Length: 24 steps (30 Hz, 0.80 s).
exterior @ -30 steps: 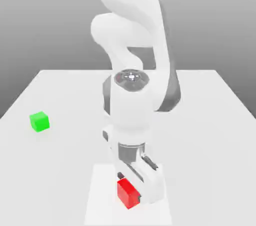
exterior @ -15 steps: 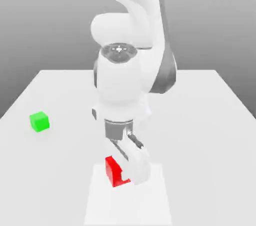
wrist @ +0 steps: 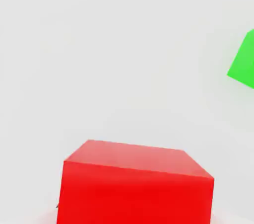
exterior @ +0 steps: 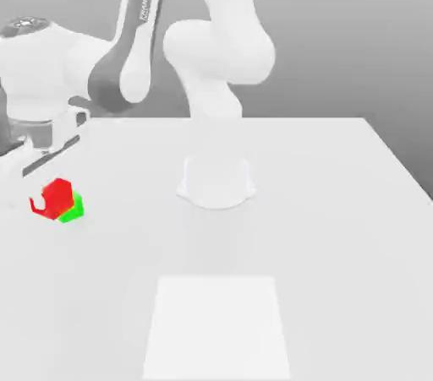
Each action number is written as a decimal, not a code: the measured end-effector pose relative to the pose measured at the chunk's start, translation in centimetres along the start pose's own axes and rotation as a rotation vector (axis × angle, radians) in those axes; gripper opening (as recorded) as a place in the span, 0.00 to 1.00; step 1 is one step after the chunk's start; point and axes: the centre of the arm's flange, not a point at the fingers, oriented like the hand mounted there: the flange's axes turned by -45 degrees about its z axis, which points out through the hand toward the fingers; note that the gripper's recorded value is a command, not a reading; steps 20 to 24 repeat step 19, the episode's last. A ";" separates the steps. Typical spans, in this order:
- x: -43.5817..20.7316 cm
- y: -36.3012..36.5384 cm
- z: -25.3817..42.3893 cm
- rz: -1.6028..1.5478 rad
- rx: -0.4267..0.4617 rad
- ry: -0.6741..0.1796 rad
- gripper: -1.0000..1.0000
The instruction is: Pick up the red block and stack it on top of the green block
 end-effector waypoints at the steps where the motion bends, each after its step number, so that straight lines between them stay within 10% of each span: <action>1: 1.4 1.2 0.1 0.058 -0.001 -0.007 0.00; 16: 7.3 8.4 6.6 0.385 -0.001 -0.067 0.00; 17: 7.2 8.5 7.2 0.386 -0.002 -0.065 1.00; 24: 7.1 8.4 7.2 0.382 -0.002 -0.065 1.00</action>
